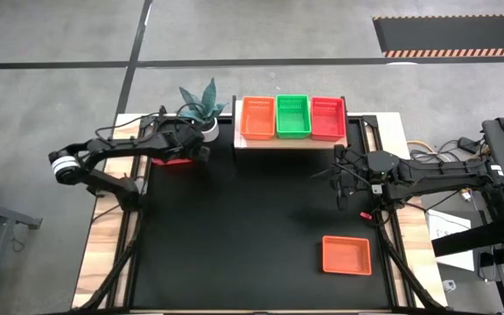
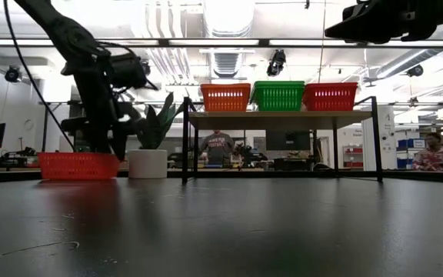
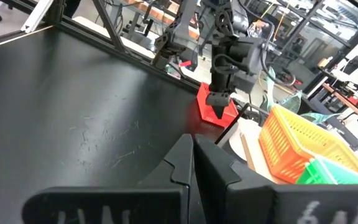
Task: Stack baskets on shelf by color
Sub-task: Stack the red bin on top of the red bins on the shelf
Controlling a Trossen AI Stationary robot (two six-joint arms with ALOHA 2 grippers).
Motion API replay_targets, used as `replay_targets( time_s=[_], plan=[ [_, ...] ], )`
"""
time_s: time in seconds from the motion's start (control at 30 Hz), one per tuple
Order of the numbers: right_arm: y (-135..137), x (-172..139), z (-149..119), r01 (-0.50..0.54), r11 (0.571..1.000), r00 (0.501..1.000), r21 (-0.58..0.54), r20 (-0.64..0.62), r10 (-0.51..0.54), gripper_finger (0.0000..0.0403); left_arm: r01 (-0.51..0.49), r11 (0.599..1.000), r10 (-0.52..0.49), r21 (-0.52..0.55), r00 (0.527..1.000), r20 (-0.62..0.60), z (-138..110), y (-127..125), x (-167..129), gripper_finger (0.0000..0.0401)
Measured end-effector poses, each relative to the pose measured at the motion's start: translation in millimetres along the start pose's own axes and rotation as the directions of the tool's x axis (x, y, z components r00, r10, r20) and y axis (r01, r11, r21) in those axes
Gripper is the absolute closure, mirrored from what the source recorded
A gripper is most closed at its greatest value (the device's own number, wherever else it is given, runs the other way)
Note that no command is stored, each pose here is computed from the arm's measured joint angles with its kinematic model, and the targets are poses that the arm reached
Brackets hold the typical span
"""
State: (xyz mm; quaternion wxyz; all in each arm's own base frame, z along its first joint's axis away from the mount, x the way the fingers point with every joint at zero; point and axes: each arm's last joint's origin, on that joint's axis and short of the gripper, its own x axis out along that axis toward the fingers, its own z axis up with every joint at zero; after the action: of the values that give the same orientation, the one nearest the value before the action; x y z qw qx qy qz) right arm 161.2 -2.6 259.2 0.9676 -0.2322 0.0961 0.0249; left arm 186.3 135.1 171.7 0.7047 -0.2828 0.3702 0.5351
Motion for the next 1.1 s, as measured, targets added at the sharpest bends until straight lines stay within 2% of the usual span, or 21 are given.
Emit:
replay_targets(
  time_s=[0.2, 0.47, 0.63, 0.77, 0.9, 1.1],
  plan=[
    [0, 0, 0, 0.000, 1.000, 1.000, 0.001, 0.000, 0.000, 0.0394, 0.009, 1.000, -0.009, -0.006, 0.998, -0.055, -4, -2, 8, 0.0283],
    [0, 0, 0, 0.000, 1.000, 1.000, 0.000, 0.000, 0.000, 0.0394, 0.046, 0.999, -0.045, 0.007, 0.994, -0.101, -9, -5, 5, 0.0392],
    [0, 0, 0, -0.001, 1.000, 1.000, 0.003, -0.002, 0.001, 0.0394, 0.055, 0.998, -0.048, 0.043, 0.987, -0.152, -21, -9, -9, 0.0395],
    [0, 0, -1, -0.005, 1.000, 1.000, 0.004, -0.009, 0.005, 0.0394, 0.136, 0.986, -0.115, 0.100, 0.974, -0.194, -36, -22, -26, 0.0399],
    [0, 0, -1, -0.005, 1.000, 1.000, 0.004, -0.008, 0.005, 0.0394, 0.271, 0.939, -0.224, 0.210, 0.949, -0.220, -57, -41, -48, 0.0400],
    [0, 0, -1, -0.004, 1.000, 1.000, 0.012, -0.008, 0.004, 0.0394, 0.458, 0.807, -0.387, 0.373, 0.887, -0.252, -96, -73, -79, 0.0401]
  ],
)
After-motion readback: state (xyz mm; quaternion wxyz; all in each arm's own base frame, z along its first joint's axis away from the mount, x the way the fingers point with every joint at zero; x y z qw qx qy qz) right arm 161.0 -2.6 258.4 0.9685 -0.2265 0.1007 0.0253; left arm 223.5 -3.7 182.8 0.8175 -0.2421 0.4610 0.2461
